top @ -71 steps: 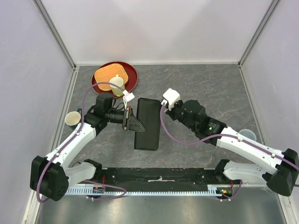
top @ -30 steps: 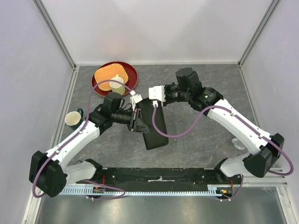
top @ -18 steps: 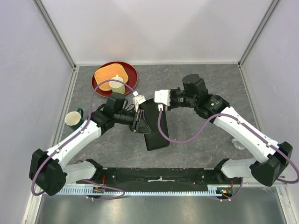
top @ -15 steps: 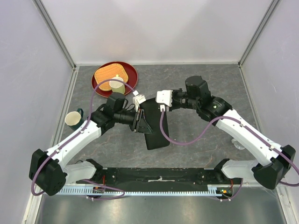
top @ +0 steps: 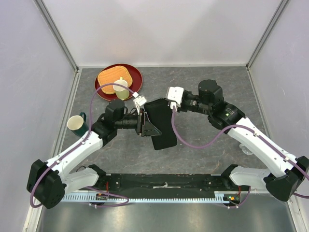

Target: Sort the hair-cutting tools

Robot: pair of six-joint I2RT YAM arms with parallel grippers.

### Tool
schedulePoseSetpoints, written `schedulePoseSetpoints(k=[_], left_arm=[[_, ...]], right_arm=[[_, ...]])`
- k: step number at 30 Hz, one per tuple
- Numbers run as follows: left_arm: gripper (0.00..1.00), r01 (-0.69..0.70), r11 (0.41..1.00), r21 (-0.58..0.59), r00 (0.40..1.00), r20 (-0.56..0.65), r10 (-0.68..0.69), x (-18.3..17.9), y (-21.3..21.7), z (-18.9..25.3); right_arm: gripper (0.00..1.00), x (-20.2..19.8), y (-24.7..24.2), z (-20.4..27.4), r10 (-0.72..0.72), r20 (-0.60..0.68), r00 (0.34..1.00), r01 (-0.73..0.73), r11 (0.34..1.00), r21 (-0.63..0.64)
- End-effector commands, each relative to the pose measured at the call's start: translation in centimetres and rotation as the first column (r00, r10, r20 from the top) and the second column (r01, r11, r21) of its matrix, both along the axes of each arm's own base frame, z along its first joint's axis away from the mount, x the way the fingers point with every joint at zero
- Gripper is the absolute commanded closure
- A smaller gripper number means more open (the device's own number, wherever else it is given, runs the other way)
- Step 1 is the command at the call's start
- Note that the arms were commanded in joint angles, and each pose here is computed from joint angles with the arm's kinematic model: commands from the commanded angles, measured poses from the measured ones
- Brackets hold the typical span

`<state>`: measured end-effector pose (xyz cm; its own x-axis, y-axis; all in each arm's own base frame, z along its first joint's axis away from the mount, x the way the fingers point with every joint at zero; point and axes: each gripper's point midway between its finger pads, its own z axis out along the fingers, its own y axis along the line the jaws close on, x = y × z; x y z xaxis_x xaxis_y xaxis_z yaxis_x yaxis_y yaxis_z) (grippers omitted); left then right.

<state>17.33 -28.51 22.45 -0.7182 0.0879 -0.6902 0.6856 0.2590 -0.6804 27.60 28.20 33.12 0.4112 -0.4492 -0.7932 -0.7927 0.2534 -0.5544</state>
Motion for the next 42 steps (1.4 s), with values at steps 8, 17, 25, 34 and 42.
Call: schedulePoseSetpoints(k=[8, 17, 25, 34, 42], left_arm=[[0.42, -0.133, 0.957, -0.256, 0.968, 0.173, 0.181, 2.5, -0.3, 5.7], [0.82, -0.162, 0.948, -0.274, 0.938, 0.255, 0.235, 2.8, 0.4, 6.3], [0.98, -0.124, 0.99, -0.067, 0.98, 0.149, 0.133, 1.4, 0.8, 4.5], [0.98, -0.031, 0.992, 0.122, 0.998, 0.052, 0.025, -0.3, 1.7, 3.0], [0.98, 0.044, 0.977, 0.211, 0.998, -0.046, -0.035, -0.8, 1.4, -0.6]], right_arm=[[1.0, -0.5, 1.4, 3.5, 0.006, -0.068, 0.998, 0.01, 0.97, 0.242], [1.0, -0.1, 1.4, 2.6, -0.02, -0.132, 0.991, 0.052, 0.969, 0.242], [1.0, 0.9, -0.7, 1.6, -0.059, 0.107, 0.992, 0.053, 0.997, 0.064], [1.0, 2.2, -0.6, 4.4, -0.007, 0.266, 0.964, 0.027, 0.997, -0.074], [1.0, 2.1, 1.1, 4.5, 0.071, 0.299, 0.951, -0.033, 0.991, -0.131]])
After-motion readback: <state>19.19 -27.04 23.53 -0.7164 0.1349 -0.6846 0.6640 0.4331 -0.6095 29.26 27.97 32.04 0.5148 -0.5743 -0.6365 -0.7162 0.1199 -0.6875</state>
